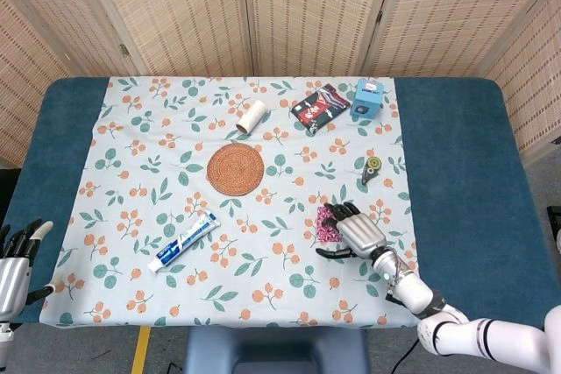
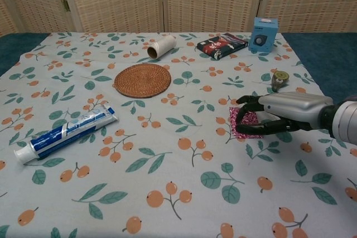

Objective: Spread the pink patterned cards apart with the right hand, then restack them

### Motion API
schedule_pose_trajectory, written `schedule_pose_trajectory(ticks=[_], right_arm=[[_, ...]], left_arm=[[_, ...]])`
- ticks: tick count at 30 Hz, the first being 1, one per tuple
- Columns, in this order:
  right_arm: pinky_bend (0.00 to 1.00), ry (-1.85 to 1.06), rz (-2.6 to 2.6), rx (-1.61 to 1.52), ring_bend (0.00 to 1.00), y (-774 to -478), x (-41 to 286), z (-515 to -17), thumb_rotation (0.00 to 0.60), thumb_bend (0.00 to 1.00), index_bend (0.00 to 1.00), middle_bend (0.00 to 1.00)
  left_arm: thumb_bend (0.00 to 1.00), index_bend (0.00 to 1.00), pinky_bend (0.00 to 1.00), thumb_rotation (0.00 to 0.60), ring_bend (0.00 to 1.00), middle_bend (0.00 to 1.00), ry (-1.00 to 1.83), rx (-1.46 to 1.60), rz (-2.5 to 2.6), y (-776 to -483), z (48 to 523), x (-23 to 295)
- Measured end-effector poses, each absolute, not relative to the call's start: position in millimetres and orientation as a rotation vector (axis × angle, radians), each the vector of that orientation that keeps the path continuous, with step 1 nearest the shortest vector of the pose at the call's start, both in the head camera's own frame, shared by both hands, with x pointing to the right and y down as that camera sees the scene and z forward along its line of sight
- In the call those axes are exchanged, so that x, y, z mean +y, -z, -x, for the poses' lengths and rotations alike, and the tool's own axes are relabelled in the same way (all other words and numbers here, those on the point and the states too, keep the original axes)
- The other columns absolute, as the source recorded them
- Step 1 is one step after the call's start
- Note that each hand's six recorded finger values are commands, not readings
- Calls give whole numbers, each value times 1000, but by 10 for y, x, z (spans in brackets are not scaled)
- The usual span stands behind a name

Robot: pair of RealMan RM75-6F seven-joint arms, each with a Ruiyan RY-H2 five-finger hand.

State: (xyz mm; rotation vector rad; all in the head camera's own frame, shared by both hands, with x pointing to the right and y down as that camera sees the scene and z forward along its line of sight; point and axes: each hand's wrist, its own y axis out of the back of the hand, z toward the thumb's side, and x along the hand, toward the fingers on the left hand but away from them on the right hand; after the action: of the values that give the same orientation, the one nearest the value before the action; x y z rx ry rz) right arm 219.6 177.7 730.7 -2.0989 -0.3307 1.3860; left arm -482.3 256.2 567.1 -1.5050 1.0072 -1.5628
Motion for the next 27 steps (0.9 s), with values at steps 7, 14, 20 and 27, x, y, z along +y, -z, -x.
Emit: schedule_pose_trajectory(ticks=[7, 14, 20, 27], right_arm=[[0, -1445, 2064, -353, 0, -7267, 1782, -2456, 29, 267, 218, 39], [0, -1529, 2016, -384, 0, -7198, 1807, -2823, 27, 268, 219, 39], [0, -1588, 1960, -404, 0, -7077, 1822, -3124, 28, 268, 219, 39], [0, -1537, 1963, -453, 0, -6931, 1767, -3089, 29, 267, 218, 39]], left_arm=[[284, 162, 0, 600, 192, 129, 1559, 1003, 1506, -5674, 4806, 2553], [284, 161, 0, 600, 194, 129, 1555, 1001, 1503, -5662, 4790, 2542], [284, 161, 0, 600, 195, 129, 1543, 997, 1506, -5652, 4751, 2526], [284, 160, 0, 600, 195, 129, 1536, 994, 1511, -5658, 4713, 2527]])
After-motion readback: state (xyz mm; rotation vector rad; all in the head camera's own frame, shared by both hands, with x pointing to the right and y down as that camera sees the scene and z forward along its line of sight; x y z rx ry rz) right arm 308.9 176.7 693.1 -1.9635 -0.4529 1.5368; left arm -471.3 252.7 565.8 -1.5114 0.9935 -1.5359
